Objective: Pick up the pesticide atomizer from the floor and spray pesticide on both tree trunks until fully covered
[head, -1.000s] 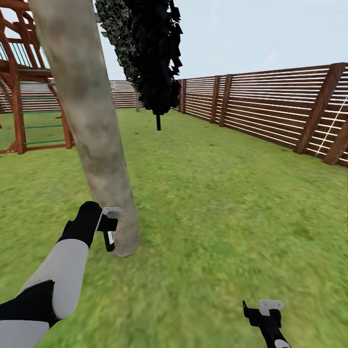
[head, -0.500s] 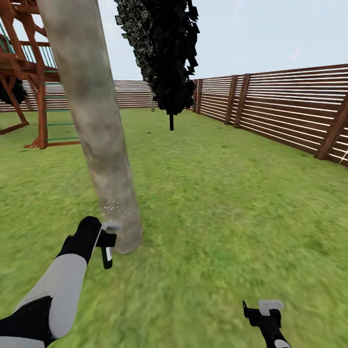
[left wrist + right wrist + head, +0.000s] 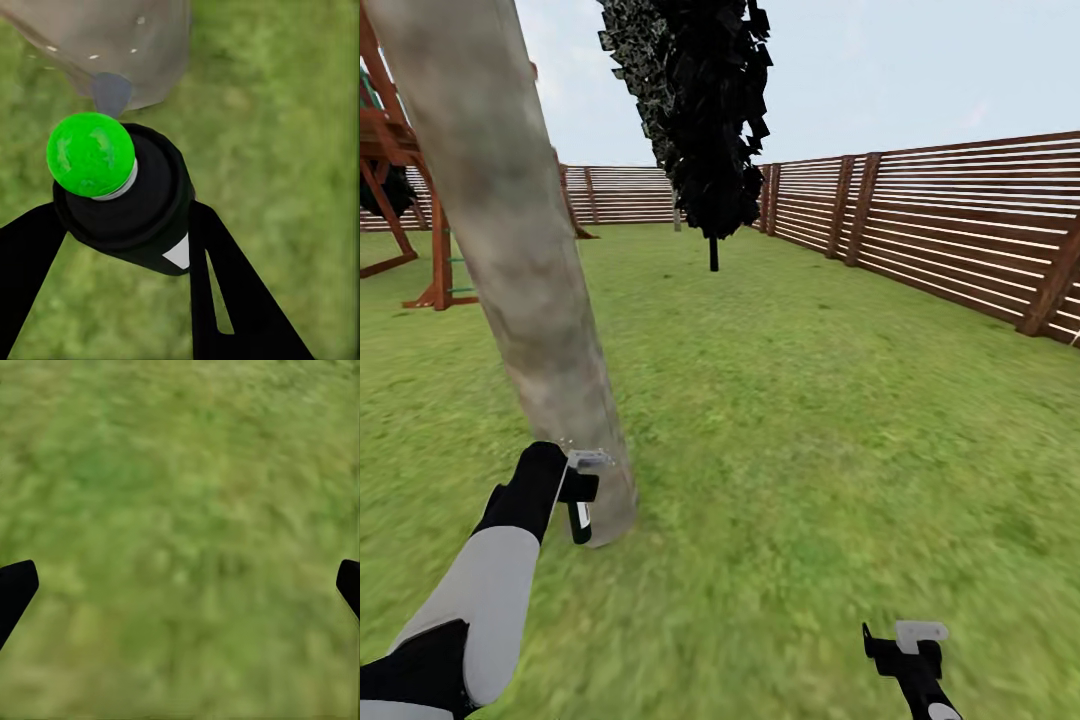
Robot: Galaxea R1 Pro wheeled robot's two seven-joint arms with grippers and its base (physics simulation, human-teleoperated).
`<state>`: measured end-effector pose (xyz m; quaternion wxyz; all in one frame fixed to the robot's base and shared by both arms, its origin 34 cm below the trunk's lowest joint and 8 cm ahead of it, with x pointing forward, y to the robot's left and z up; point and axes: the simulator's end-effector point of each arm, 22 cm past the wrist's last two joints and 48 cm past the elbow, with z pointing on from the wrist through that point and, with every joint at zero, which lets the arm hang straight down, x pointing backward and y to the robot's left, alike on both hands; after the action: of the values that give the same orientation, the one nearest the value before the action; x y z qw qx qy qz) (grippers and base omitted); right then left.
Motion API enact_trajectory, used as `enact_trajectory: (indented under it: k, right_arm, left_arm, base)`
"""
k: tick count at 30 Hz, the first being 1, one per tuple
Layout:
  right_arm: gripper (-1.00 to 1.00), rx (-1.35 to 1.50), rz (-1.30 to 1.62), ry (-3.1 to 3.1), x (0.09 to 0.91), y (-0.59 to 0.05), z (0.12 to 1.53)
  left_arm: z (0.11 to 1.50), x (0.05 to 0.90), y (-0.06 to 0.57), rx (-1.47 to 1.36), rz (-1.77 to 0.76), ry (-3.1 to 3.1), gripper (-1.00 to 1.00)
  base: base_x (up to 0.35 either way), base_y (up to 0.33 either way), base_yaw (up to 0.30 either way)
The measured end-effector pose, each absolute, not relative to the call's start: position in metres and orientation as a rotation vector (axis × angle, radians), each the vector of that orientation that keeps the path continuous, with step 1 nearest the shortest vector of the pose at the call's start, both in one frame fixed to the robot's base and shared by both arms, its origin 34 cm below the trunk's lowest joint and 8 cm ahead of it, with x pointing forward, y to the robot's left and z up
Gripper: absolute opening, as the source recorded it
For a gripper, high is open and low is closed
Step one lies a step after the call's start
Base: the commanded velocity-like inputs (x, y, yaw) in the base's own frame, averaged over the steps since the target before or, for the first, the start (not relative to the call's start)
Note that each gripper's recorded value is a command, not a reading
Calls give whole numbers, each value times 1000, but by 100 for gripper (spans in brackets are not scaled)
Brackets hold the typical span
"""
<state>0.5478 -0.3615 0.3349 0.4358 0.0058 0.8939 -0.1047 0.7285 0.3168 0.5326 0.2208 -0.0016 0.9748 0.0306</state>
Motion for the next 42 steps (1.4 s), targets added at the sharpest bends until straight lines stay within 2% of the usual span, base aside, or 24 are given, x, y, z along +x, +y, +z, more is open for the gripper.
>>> enact_trajectory:
  k: [15, 23, 30, 42]
  right_arm:
    - [100, 14, -260, 2225, 548, -361, 335]
    - [100, 14, -260, 2224, 548, -361, 335]
    - [100, 15, -259, 2224, 548, -360, 335]
    - [100, 16, -263, 2222, 548, -362, 335]
  left_arm:
    - [505, 705, 322, -1, 100, 2751, -100]
    - [465, 668, 324, 15, 109, 2810, -100]
    - [442, 659, 337, -123, 14, 2747, -100]
    - [429, 654, 336, -70, 59, 2716, -100]
  base:
    - [-15, -274, 271]
    - [212, -216, 40]
    - [252, -186, 252]
    - [73, -305, 65]
